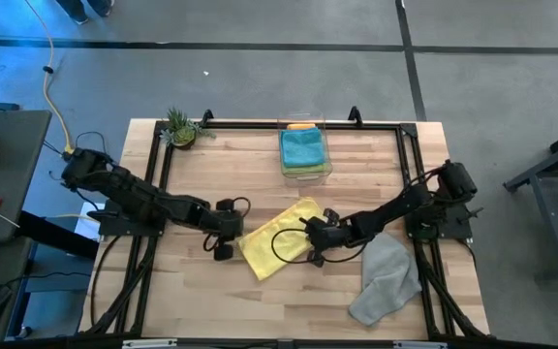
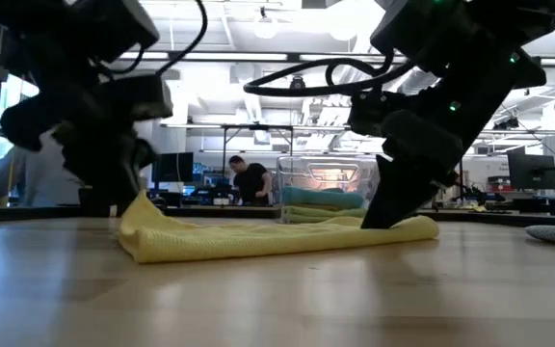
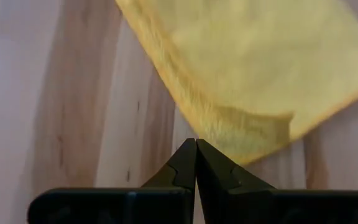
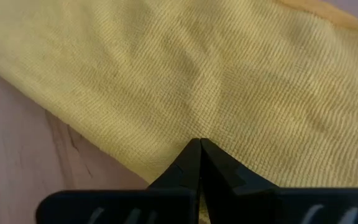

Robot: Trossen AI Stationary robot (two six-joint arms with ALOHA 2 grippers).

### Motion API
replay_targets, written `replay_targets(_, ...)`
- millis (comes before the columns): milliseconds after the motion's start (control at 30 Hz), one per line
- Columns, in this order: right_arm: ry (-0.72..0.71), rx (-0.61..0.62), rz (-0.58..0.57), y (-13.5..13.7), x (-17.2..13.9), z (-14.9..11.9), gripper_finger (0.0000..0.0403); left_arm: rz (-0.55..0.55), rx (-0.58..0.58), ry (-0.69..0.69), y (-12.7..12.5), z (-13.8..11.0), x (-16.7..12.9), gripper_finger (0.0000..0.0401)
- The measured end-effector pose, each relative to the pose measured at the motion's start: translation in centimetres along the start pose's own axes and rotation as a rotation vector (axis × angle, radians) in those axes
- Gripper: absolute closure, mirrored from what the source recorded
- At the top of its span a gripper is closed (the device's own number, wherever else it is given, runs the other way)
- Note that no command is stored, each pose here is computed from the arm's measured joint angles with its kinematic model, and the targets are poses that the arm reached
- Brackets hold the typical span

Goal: Fold microfiber towels
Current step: Fold the yellow microfiber cloth

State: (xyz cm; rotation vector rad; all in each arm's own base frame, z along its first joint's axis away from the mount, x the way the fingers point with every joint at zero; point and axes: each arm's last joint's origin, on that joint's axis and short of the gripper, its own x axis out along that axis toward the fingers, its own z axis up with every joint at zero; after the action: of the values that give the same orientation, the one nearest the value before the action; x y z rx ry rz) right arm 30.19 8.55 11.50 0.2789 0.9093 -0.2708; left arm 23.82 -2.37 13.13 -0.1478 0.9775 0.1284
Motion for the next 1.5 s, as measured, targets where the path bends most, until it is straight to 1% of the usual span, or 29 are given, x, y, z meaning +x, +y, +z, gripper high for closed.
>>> replay_targets(100, 0.008, -0.030, 0.008, 0.1, -0.4, 0.0, 0.0403, -0.008, -0.001, 0.026, 0.0, -1.0, 0.6, 0.0401)
replay_targets(167, 0.005, -0.051, 0.020, 0.1, -0.8, 0.1, 0.0403, -0.018, 0.008, 0.020, -0.2, -1.3, 1.0, 0.0401)
replay_targets(400, -0.025, -0.065, 0.076, 0.3, -2.9, 1.0, 0.0403, -0.047, 0.042, -0.034, -1.5, -1.4, 2.0, 0.0401)
replay_targets(500, -0.019, -0.066, 0.083, 0.3, -4.4, 1.1, 0.0403, -0.068, 0.029, -0.048, -2.0, -1.4, 2.0, 0.0401)
replay_targets(567, 0.007, -0.036, 0.044, 0.0, -5.0, 0.8, 0.0403, -0.105, 0.021, -0.055, -2.5, -1.4, 2.0, 0.0401)
replay_targets(633, 0.034, 0.015, -0.035, -0.7, -5.3, 0.5, 0.0403, -0.138, 0.016, -0.074, -3.0, -1.3, 1.9, 0.0401)
replay_targets(700, 0.066, 0.066, -0.099, -1.4, -5.2, 0.2, 0.0403, -0.158, 0.013, -0.095, -3.5, -1.3, 1.8, 0.0401)
replay_targets(767, 0.075, 0.096, -0.126, -1.8, -4.7, 0.3, 0.0403, -0.163, 0.010, -0.110, -4.0, -1.3, 1.7, 0.0401)
replay_targets(900, 0.081, 0.107, -0.154, -2.6, -3.1, 0.6, 0.0403, -0.169, 0.001, -0.150, -4.9, -1.3, 1.4, 0.0401)
replay_targets(1033, 0.113, 0.109, -0.207, -4.0, -1.7, 0.6, 0.0403, -0.185, -0.010, -0.168, -5.7, -1.5, 1.2, 0.0401)
replay_targets(1133, 0.098, 0.104, -0.237, -4.7, -1.1, 1.1, 0.0403, -0.236, -0.002, -0.158, -6.3, -1.6, 0.6, 0.0401)
replay_targets(1200, 0.093, 0.082, -0.252, -5.3, -1.0, 1.3, 0.0403, -0.265, -0.004, -0.188, -6.7, -1.3, -0.2, 0.0401)
replay_targets(1233, 0.087, 0.070, -0.253, -5.5, -0.9, 1.5, 0.0403, -0.264, -0.005, -0.201, -6.7, -1.2, -0.6, 0.0401)
replay_targets(1333, 0.064, 0.004, -0.246, -6.1, -0.7, 2.2, 0.0403, -0.215, -0.007, -0.265, -6.3, -0.6, -1.9, 0.0401)
replay_targets(1400, 0.035, -0.036, -0.238, -6.4, -0.3, 2.8, 0.0403, -0.150, -0.011, -0.253, -5.4, -0.6, -2.3, 0.0401)
replay_targets(1500, 0.009, -0.078, -0.208, -6.9, 0.0, 3.5, 0.0403, -0.069, -0.028, -0.205, -4.1, -0.8, -2.1, 0.0401)
